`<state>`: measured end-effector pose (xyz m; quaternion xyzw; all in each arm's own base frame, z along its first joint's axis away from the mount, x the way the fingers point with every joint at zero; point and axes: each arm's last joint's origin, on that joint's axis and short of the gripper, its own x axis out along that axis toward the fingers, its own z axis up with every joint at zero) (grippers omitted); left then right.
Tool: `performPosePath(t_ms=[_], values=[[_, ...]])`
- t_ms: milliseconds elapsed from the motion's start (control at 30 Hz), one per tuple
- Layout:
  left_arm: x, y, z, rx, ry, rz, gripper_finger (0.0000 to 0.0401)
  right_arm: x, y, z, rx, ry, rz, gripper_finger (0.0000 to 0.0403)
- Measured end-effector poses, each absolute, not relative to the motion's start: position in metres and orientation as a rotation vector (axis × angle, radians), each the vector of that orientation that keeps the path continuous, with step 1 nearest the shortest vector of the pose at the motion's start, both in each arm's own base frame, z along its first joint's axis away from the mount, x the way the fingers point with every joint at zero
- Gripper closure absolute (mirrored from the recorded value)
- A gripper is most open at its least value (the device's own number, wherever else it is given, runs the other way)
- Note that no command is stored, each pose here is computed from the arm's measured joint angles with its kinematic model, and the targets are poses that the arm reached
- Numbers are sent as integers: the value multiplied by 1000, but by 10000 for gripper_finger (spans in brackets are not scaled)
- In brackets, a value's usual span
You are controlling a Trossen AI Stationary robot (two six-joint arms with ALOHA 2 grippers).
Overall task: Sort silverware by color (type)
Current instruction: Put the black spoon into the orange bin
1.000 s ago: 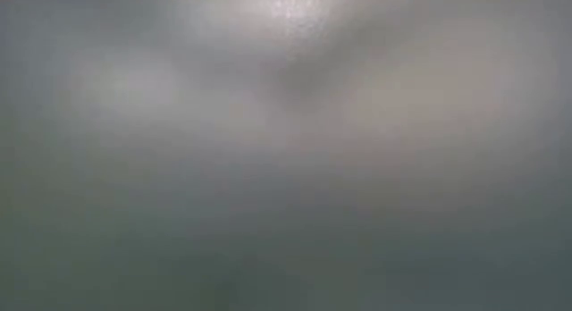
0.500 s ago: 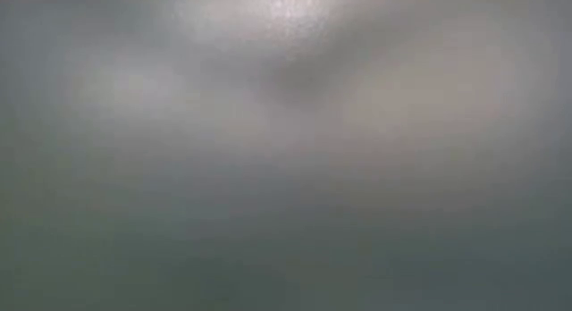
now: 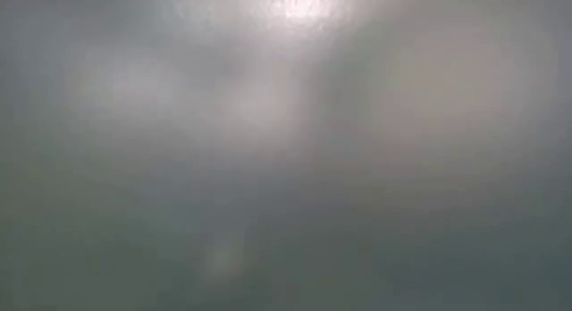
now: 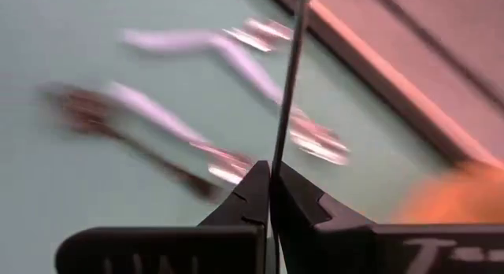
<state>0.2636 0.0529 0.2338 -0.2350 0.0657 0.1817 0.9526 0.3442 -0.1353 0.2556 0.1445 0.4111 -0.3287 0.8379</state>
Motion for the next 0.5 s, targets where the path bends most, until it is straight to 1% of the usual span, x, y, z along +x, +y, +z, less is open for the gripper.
performPosePath(t_ms=[133,300,500], values=[[261,52,235,-475,147,369,318,316,-157,262,279,1056,-843,395],[259,52,235,-449,165,370,318,282,-176,249,257,1275,-1001,395],[256,51,234,-437,199,375,317,251,-196,229,336,1403,-1078,395]])
